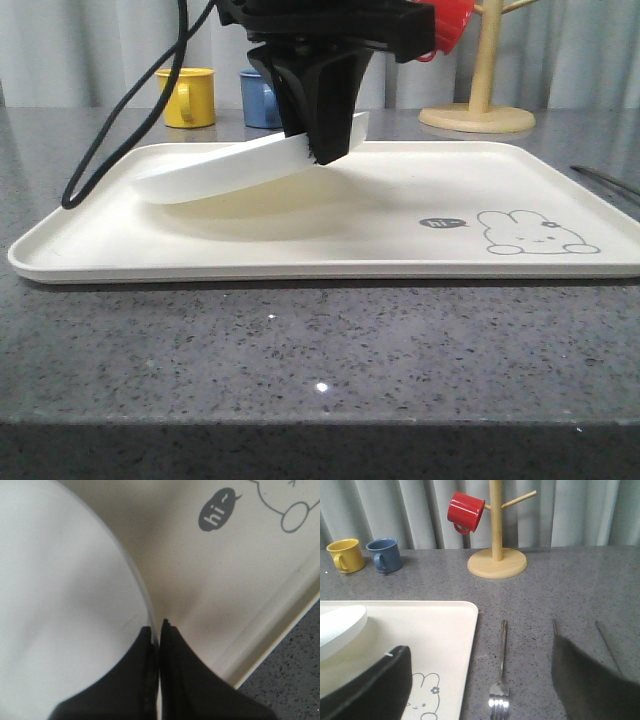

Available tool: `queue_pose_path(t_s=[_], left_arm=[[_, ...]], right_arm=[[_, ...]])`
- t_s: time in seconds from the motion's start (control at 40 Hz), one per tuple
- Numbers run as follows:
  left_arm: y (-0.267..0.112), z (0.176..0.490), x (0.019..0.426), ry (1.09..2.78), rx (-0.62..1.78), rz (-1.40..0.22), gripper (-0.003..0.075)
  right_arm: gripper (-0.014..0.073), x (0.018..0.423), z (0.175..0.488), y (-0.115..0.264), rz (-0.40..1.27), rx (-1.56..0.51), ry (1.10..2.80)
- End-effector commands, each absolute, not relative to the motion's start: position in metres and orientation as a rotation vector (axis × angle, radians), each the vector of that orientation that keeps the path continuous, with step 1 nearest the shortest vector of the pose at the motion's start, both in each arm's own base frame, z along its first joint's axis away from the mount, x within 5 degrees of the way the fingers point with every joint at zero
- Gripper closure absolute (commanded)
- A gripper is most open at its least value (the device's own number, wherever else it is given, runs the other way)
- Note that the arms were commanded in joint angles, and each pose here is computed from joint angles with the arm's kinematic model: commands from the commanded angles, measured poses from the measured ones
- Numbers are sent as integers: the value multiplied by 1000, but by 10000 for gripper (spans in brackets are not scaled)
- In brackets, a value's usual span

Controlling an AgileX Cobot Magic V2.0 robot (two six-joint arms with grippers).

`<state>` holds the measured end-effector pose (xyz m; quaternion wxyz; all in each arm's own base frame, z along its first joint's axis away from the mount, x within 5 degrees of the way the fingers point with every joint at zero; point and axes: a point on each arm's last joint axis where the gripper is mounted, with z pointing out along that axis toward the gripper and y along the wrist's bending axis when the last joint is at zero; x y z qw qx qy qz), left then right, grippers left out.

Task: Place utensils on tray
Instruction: 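Lower the plate onto the tray's end nearest the left gripper, release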

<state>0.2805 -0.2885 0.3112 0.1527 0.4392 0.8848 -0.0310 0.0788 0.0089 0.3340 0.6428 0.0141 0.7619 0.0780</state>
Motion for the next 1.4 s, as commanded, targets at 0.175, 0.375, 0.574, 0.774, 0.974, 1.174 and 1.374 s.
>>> queue_pose_path(t_s=[0.175, 0.375, 0.574, 0.774, 0.974, 1.174, 1.374], left_arm=[[-280, 318, 274, 2568, 1239, -117, 738], [-278, 305, 273, 2606, 1259, -96, 738], [-279, 305, 272, 2611, 1258, -111, 601], [-280, 317, 272, 2577, 1241, -132, 333], [-274, 372, 267, 2416, 1188, -196, 350], [-244, 403, 273, 2348, 1097, -144, 596], [-196, 415, 288, 2395, 910, -113, 738]], right_arm=[[-3, 80, 350, 8, 169, 43, 1646], [-3, 80, 350, 8, 169, 43, 1646], [-3, 80, 350, 8, 169, 43, 1646], [-3, 80, 350, 8, 169, 43, 1646], [-3, 80, 350, 8, 169, 43, 1646], [-3, 80, 350, 8, 169, 43, 1646], [-3, 80, 350, 8, 169, 43, 1646]])
